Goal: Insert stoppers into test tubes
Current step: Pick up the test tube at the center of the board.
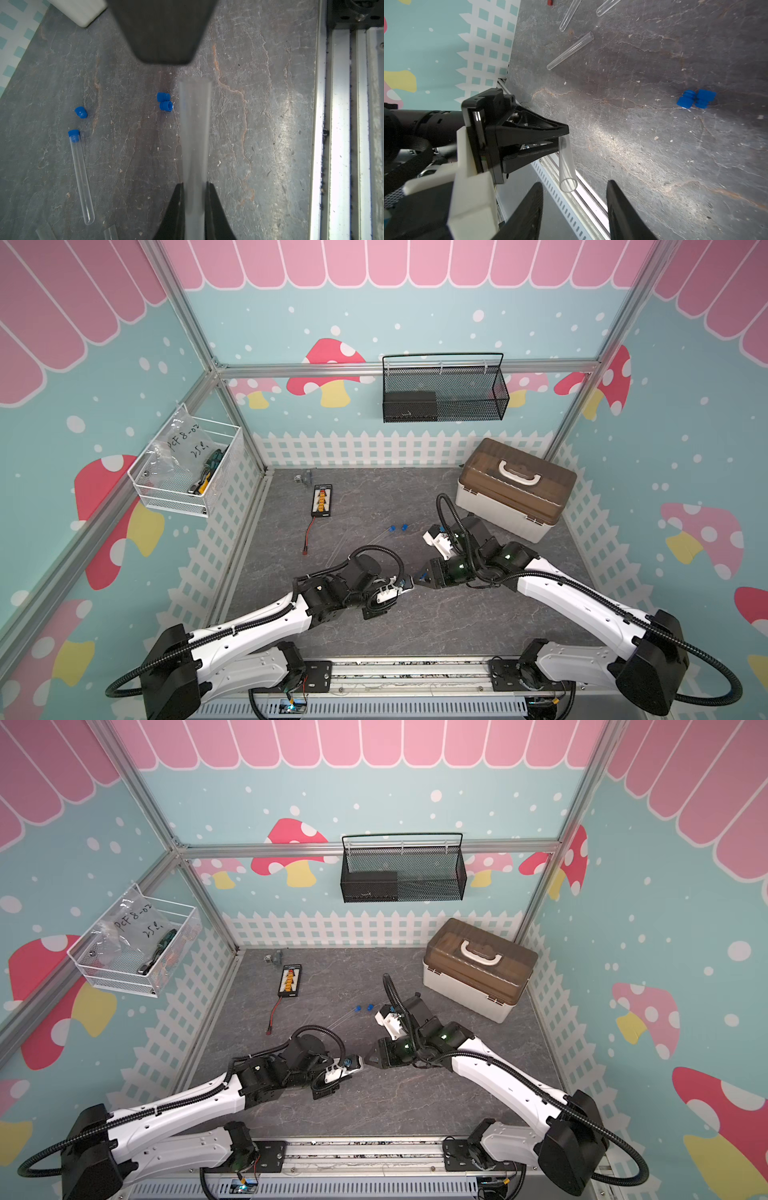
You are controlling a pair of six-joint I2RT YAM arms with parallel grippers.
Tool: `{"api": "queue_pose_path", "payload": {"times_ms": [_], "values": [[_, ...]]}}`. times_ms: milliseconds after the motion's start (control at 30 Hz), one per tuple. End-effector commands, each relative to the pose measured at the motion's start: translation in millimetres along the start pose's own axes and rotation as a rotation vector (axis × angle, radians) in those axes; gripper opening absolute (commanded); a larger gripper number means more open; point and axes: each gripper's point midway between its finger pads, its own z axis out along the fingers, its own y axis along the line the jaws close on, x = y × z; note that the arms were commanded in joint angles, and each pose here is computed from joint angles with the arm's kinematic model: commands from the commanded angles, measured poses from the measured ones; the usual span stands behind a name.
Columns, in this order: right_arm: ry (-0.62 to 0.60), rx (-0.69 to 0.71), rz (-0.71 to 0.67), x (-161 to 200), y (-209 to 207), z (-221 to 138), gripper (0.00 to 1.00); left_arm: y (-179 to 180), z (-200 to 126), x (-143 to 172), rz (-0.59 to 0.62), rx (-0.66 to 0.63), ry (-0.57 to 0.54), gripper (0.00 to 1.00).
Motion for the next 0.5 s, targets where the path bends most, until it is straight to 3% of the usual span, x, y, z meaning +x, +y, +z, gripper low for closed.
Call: {"api": "queue_pose_path", "payload": {"times_ms": [0, 233, 467], "values": [[0.004, -0.011, 0.001, 1.1, 2.1, 9.6, 0.46, -2.0, 2.6, 0.2, -0.019, 0.012, -0.009, 0.1], [0.037, 0.009, 0.01, 7.3, -0.2, 28.0, 0.44, -0.4, 2.6, 0.5, -0.028, 0.003, -0.007, 0.1], [0.048, 0.007, 0.019, 10.7, 0.4, 37.2, 0.36, 1.4, 2.8, 1.7, -0.03, -0.008, -0.002, 0.1]]}}
